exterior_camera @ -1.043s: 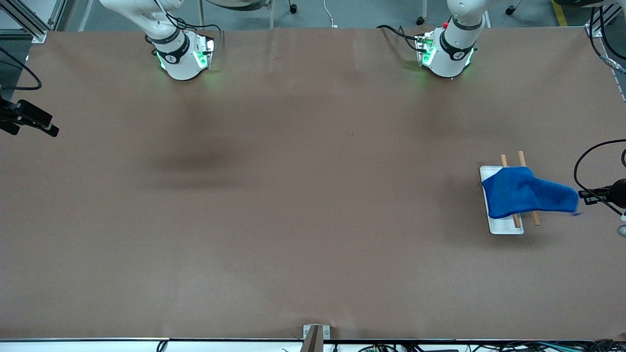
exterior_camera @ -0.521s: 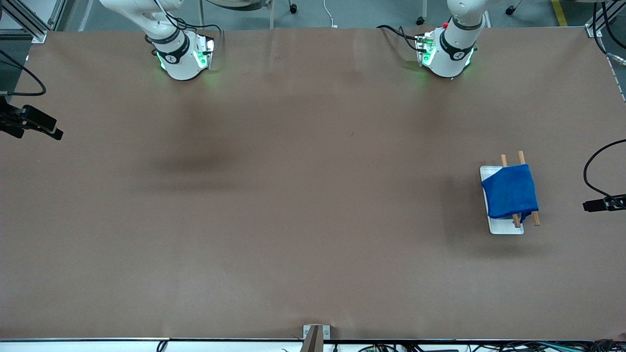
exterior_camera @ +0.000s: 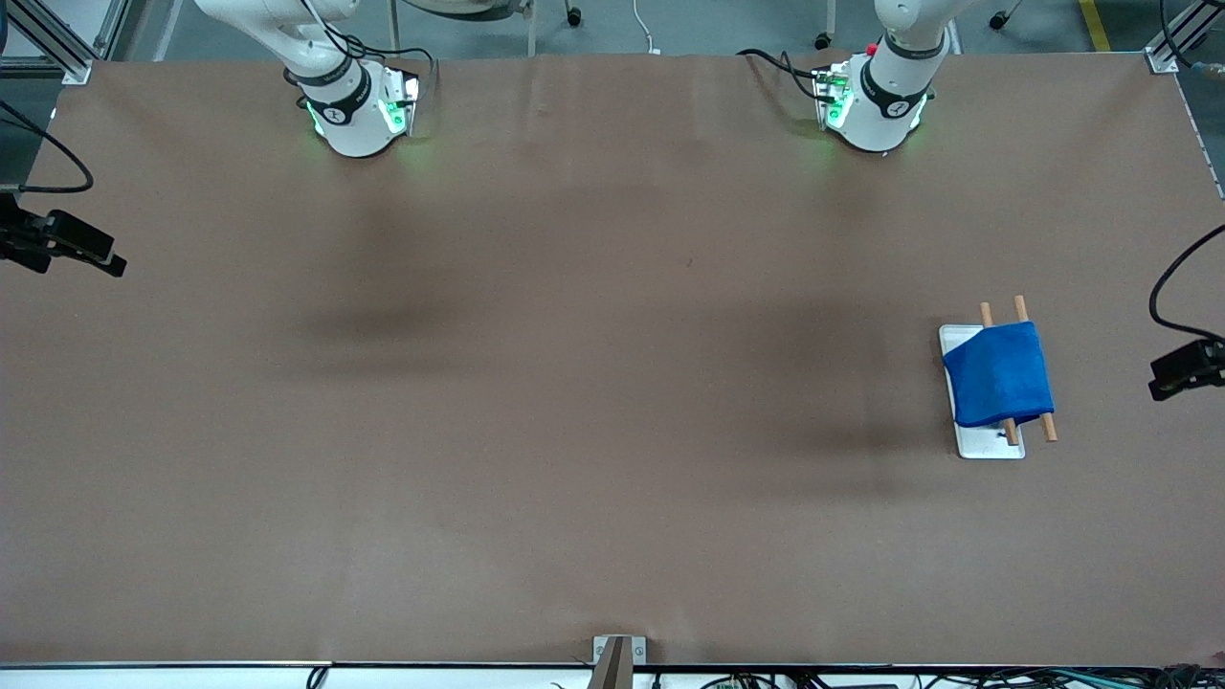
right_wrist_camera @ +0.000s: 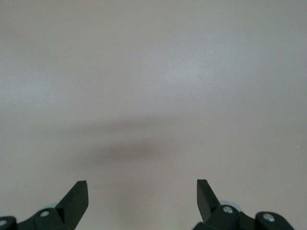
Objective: Right arm passes towel to left arm to hang
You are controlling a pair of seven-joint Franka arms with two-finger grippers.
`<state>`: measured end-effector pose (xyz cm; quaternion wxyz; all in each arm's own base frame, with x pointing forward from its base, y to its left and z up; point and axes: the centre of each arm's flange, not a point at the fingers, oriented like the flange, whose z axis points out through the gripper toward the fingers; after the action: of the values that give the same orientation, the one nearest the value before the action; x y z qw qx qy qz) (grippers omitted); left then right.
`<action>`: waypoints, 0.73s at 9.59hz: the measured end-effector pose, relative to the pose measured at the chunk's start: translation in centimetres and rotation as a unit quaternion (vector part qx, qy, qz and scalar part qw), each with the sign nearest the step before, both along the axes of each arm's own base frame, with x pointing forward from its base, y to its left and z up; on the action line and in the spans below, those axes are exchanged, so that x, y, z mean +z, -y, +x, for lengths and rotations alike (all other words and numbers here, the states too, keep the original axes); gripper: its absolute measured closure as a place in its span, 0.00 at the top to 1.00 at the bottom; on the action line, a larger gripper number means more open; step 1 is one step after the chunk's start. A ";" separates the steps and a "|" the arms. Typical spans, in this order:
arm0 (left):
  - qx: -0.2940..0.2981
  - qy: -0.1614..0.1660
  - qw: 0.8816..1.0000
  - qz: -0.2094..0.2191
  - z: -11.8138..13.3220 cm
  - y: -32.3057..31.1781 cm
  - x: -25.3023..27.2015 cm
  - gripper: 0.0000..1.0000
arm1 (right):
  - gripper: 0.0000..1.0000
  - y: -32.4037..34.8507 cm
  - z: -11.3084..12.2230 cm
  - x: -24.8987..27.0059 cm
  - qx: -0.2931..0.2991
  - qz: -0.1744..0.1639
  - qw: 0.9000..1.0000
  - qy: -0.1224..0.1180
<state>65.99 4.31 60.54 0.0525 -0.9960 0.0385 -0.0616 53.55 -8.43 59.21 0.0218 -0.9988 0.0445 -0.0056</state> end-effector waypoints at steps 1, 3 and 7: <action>-0.016 -0.002 1.000 -0.001 -0.8 2.3 1.2 1.00 | 1.00 0.2 0.0 0.1 -0.001 -0.002 1.000 0.004; -0.025 -0.011 1.000 -0.010 -2.4 4.6 3.0 1.00 | 1.00 0.5 0.1 0.3 -0.001 -0.014 1.000 0.006; -0.012 -0.036 0.999 -0.034 -5.5 6.1 5.1 1.00 | 1.00 -0.2 -0.4 0.8 0.006 -0.016 1.000 -0.004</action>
<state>60.48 -1.81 65.64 0.0169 -0.9982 0.0506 -0.0273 53.17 -8.19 59.97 0.0056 -0.9993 0.0380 -0.0026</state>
